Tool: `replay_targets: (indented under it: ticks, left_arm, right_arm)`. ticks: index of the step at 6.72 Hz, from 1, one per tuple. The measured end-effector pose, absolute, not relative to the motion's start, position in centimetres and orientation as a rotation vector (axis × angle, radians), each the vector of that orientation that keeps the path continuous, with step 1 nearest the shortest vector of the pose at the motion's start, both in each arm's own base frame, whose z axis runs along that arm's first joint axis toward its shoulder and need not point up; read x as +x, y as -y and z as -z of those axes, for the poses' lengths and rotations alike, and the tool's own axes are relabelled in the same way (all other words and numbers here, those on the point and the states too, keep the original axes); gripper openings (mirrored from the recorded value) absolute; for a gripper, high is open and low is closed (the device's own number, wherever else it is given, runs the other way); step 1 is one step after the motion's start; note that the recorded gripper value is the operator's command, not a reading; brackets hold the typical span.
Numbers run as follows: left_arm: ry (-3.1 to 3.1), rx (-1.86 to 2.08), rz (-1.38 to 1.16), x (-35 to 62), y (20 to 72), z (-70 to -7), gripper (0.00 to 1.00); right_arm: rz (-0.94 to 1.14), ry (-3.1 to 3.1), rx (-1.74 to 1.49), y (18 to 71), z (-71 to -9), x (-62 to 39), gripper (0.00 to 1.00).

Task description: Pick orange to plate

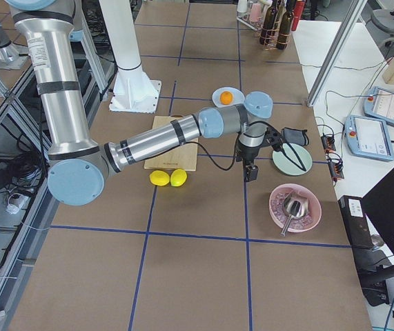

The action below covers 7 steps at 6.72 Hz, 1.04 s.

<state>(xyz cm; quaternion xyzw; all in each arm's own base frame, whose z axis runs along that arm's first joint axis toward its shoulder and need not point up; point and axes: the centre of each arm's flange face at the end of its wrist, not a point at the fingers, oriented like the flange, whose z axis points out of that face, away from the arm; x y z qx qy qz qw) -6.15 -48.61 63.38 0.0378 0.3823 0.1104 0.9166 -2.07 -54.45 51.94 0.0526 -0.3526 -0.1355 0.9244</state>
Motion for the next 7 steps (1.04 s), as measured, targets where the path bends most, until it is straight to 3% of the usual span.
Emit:
replay_targets:
  ticks: [2, 7]
  left_arm:
    - [-0.784, 0.079, -0.228, -6.2, 48.6, -63.3, 1.00]
    - [-0.781, 0.076, -0.224, -6.3, 48.5, -63.4, 1.00]
  right_arm:
    - [0.253, 0.766, 0.074, 52.1, -60.1, 5.5, 1.00]
    - [0.100, 0.765, 0.038, 48.6, -65.4, 8.4, 1.00]
